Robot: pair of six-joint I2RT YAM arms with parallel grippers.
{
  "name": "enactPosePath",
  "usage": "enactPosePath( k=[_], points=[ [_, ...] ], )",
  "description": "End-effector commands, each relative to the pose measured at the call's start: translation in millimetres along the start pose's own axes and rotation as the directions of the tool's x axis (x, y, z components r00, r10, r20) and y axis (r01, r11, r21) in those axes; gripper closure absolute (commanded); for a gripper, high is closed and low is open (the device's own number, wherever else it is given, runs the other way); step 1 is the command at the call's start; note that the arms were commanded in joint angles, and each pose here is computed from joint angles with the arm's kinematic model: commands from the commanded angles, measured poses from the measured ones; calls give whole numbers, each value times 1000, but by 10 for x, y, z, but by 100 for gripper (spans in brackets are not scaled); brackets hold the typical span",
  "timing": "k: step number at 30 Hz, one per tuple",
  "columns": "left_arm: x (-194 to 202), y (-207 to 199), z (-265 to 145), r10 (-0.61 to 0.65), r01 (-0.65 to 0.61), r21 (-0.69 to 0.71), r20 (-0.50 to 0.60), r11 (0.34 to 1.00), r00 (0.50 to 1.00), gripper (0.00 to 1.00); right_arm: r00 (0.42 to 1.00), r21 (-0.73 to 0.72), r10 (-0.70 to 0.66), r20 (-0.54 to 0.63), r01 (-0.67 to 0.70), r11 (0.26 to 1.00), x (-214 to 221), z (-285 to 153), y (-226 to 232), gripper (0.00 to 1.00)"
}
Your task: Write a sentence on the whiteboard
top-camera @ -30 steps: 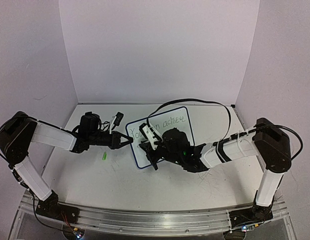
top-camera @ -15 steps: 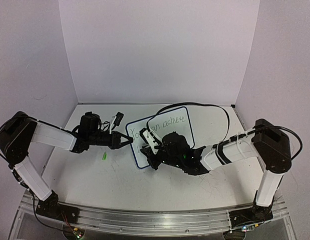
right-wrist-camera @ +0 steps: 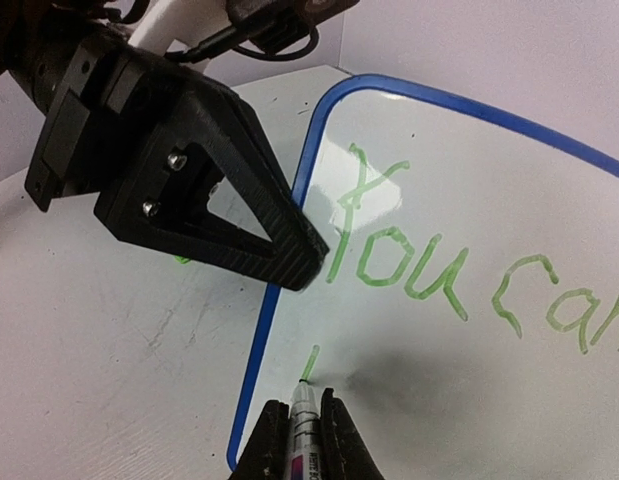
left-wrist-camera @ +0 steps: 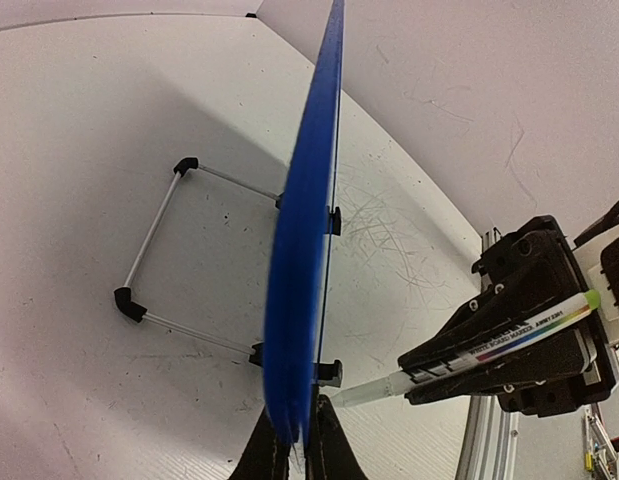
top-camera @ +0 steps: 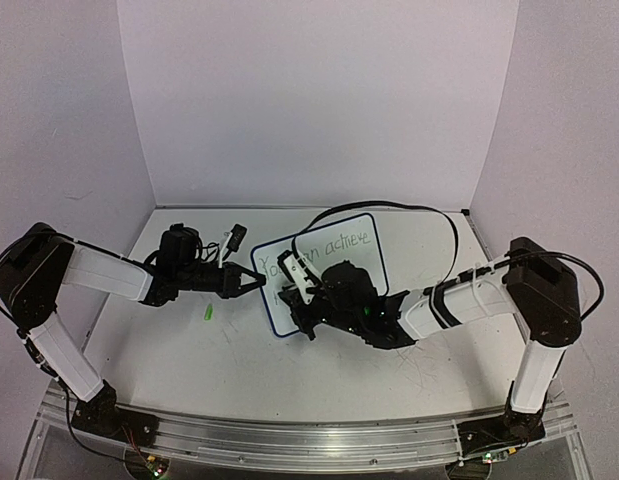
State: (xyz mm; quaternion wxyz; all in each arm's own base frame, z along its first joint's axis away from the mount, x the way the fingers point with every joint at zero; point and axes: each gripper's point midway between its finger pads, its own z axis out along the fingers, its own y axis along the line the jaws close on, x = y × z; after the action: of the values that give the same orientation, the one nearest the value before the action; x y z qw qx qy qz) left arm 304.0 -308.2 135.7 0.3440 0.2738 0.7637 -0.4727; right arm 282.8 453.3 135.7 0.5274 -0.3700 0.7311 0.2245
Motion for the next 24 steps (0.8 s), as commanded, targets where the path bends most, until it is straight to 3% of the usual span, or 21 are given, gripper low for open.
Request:
enactPosePath(
  k=[1, 24],
  points=[
    [95, 193, 20, 14, -17, -88, -34, 996, 999, 100, 998, 82, 17, 68, -22, 996, -244, 58, -172, 100],
    [105, 195, 24, 17, -20, -87, -37, 996, 999, 100, 997, 61, 77, -20, -76, 995, 162, -47, -128, 100]
  ],
)
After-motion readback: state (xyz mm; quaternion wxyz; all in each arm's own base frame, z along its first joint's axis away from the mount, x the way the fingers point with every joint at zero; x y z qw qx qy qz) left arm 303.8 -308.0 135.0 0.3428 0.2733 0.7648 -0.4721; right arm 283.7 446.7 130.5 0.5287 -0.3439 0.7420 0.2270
